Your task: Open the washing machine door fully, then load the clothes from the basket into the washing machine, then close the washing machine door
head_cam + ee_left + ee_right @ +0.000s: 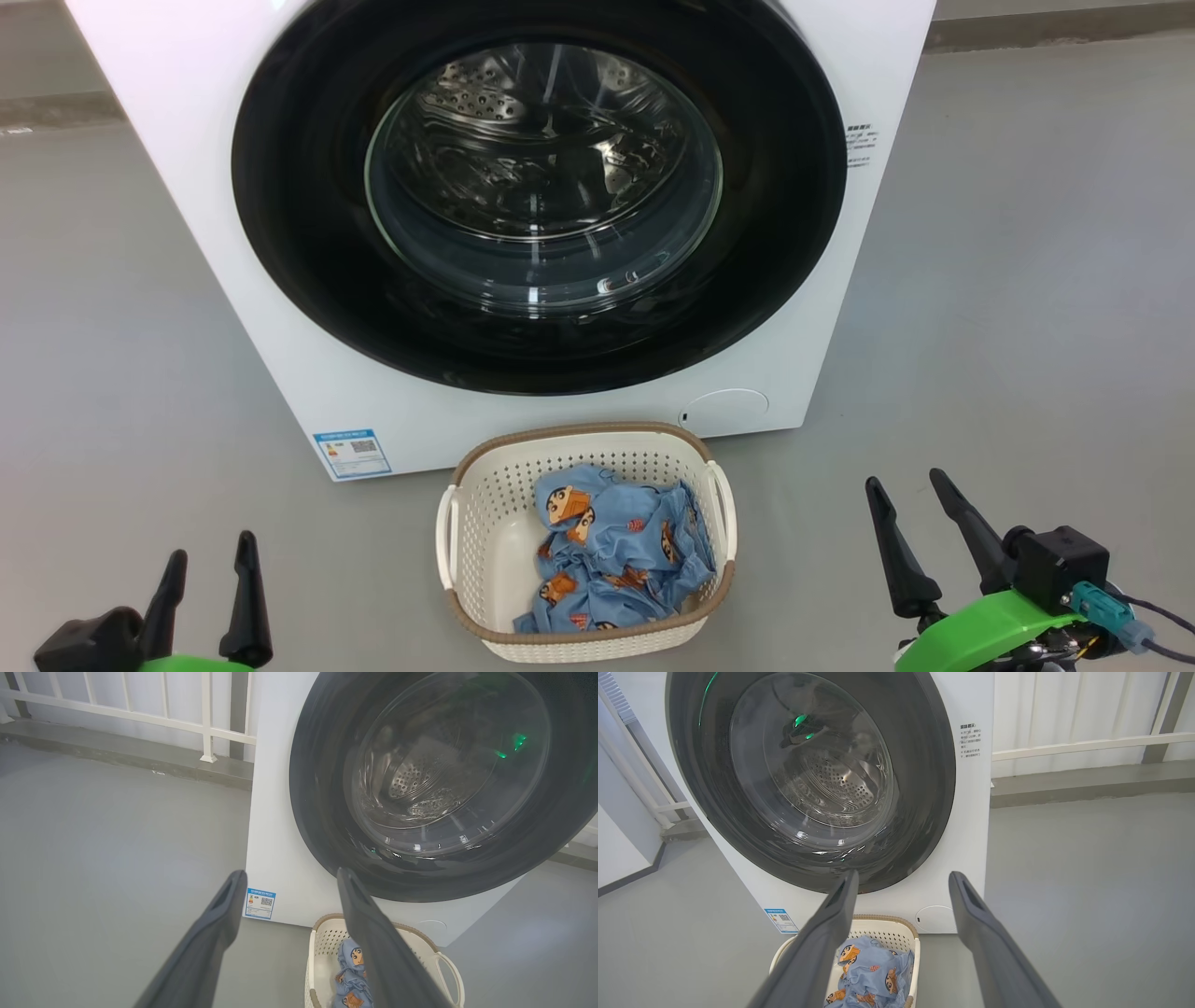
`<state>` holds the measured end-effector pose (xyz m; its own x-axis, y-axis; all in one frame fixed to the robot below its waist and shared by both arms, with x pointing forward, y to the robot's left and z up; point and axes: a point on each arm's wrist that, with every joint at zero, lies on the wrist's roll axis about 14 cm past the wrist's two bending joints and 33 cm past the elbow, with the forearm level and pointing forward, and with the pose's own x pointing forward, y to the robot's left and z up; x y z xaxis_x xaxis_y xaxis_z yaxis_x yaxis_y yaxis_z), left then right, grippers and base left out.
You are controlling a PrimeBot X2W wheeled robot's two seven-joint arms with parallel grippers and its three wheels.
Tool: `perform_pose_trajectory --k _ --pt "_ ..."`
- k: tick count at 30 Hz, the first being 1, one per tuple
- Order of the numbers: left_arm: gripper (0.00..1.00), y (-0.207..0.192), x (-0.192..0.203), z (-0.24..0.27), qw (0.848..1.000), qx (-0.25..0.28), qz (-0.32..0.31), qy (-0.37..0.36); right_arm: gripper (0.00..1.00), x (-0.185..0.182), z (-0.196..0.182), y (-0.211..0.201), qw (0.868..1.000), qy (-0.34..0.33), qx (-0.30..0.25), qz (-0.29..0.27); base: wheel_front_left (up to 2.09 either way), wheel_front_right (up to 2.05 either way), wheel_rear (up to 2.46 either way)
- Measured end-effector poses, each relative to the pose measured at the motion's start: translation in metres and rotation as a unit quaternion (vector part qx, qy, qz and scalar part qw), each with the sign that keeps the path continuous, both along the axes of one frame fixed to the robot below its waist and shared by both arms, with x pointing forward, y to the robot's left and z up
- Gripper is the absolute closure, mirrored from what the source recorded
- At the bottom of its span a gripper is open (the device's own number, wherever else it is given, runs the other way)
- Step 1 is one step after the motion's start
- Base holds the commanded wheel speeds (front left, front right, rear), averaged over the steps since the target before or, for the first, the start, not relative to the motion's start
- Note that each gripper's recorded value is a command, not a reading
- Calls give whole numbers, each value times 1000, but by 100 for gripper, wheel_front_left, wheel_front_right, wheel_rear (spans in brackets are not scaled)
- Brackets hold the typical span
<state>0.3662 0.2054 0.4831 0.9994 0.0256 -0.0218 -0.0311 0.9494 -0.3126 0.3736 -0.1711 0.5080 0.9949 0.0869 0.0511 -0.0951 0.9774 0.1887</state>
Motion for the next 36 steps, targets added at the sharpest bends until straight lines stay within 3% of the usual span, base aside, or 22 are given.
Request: perform_pose_trajectory --k 22,36 --pt "0 -1 2 10 991 129 -23 -26 0 6 25 9 989 -60 -132 20 0 0 0" --pt "0 -1 3 10 991 132 -23 -25 0 7 27 -2 990 -62 -130 2 0 0 0"
